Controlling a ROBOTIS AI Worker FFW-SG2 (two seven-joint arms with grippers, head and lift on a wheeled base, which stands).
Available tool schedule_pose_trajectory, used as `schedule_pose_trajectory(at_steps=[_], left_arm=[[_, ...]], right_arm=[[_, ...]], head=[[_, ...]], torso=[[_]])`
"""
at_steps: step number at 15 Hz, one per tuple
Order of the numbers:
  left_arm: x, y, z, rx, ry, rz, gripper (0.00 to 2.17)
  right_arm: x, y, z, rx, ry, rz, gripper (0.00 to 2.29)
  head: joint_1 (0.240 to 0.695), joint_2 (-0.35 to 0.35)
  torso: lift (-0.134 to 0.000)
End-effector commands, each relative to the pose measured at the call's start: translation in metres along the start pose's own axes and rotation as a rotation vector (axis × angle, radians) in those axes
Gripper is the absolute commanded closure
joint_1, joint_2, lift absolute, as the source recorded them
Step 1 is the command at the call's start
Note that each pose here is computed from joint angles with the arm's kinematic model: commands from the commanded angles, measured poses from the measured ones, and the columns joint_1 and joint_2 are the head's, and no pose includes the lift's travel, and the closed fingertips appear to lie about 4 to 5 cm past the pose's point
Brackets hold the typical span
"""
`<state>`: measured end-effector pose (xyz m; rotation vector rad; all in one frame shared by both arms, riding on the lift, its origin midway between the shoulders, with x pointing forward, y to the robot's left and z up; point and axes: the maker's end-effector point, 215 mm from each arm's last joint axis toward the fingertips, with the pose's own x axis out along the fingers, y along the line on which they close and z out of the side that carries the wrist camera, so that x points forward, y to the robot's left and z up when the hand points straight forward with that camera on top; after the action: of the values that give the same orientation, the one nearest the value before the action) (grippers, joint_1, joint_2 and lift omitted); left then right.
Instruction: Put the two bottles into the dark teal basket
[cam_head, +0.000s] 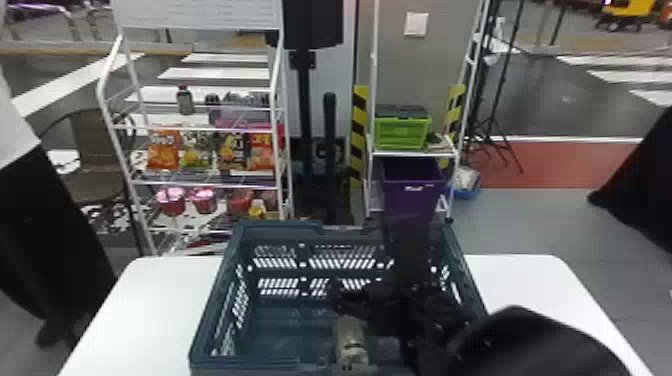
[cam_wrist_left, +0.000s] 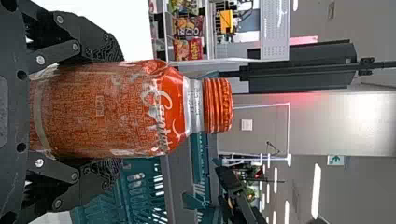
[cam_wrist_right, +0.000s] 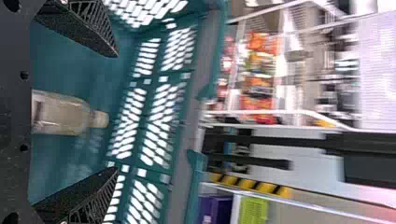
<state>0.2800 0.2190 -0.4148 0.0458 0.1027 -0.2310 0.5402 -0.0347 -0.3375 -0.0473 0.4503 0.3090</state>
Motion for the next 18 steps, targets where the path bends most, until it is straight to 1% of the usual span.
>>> schedule_pose_trajectory(at_steps=[1,2,5,7,10,12,14,15,16,18], left_arm=[[0.003,0.002,0.003,0.0,-0.007,0.002,2.15],[0.004,0.005,-0.003,0.0,0.017,0.005,2.15],[0.009,0.007,0.0,0.002,0.018,0.005,2.15],[0.013,0.012,0.0,0.004,0.028,0.01,2.15],[0.015,0.018,0.004,-0.002,0.026,0.018,2.15],[0.013,0.036,0.013,0.0,0.015,0.047,2.15],[0.013,0.05,0.018,-0.001,0.029,0.064,2.15],[0.012,0.058,0.025,0.005,0.023,0.072,2.15],[0.013,0.068,0.03,0.008,0.037,0.083,2.15],[0.016,0.095,0.052,0.032,0.047,0.125,2.15]], right_arm=[[-0.031,-0.018,0.005,-0.006,-0.134,-0.031,0.01],[-0.046,-0.028,0.005,-0.003,-0.193,-0.05,0.01],[-0.093,-0.051,-0.006,0.038,-0.303,-0.073,0.01],[-0.124,-0.063,-0.022,0.054,-0.34,-0.101,0.01],[-0.177,-0.076,-0.052,0.1,-0.413,-0.151,0.01],[-0.204,-0.075,-0.071,0.119,-0.448,-0.158,0.01],[-0.222,-0.076,-0.098,0.137,-0.46,-0.177,0.01],[-0.229,-0.076,-0.105,0.145,-0.474,-0.185,0.01],[-0.238,-0.076,-0.11,0.154,-0.493,-0.191,0.02],[-0.245,-0.075,-0.125,0.159,-0.488,-0.194,0.02]], head=[[0.499,0.0],[0.499,0.0],[0.499,0.0],[0.499,0.0],[0.499,0.0],[0.499,0.0],[0.499,0.0],[0.499,0.0],[0.499,0.0],[0.499,0.0]], torso=[[0.0],[0.0],[0.0],[0.0],[0.0],[0.0],[0.0],[0.0],[0.0],[0.0]])
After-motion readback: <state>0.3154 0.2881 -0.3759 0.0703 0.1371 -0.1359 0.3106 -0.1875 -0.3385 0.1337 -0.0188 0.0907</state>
